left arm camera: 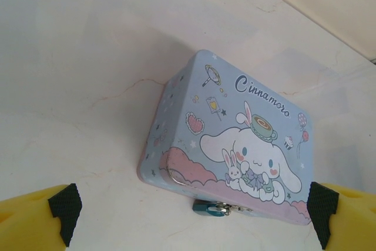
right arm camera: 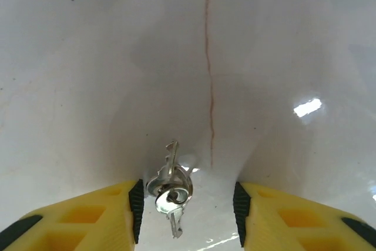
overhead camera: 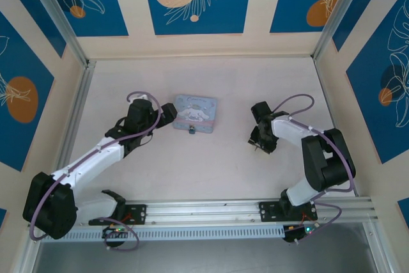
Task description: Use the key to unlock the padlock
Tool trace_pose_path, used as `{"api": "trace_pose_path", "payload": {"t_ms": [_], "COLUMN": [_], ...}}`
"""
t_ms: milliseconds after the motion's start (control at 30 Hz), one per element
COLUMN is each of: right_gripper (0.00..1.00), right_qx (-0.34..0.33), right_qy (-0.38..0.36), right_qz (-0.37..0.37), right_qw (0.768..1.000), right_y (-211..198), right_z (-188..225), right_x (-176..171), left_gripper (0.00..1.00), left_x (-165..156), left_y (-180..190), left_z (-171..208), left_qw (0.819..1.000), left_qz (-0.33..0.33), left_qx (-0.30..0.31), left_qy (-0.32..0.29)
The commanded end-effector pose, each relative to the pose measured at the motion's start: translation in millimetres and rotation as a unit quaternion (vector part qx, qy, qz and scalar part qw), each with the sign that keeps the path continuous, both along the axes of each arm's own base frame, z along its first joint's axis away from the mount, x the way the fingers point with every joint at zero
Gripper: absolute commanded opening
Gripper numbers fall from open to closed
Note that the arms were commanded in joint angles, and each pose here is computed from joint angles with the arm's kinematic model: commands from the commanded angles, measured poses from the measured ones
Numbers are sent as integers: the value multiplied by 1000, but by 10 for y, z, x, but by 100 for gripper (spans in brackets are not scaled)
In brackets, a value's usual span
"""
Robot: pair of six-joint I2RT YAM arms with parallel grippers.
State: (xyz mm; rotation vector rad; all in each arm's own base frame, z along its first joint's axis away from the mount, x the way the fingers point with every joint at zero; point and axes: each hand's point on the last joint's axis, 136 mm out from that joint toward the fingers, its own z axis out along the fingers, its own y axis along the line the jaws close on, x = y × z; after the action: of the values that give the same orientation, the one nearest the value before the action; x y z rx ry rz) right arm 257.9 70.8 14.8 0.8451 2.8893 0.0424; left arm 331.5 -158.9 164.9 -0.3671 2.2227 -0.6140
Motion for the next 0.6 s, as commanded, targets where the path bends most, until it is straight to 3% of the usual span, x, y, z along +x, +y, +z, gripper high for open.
{"api": "trace_pose_path", "payload": {"t_ms": [0,267,433,567], "right_gripper": [38,0,0,0], "right_qx": [-10,13,82,220], "right_qy": [-1,-24,-87,-175], "right_qz": [-2,20,58,134], "right_qw": [1000,999,991,950], "right_y": [-16,44,259,757], "right_z": [-21,31,346,836], "right_x": [63,54,80,130], "left_gripper": [100,100,100,100], "left_x": [-45,-59,-85,-108], "left_y": [-46,-58,-14,-158], "left_z": [90,117,145,238], "left_qw": [1000,1000,1000,999], "left_qz": [-16,-20,-5,-28], "left_qx": [1,2,-2,-42], "left_qy": [-3,3,13,15]}}
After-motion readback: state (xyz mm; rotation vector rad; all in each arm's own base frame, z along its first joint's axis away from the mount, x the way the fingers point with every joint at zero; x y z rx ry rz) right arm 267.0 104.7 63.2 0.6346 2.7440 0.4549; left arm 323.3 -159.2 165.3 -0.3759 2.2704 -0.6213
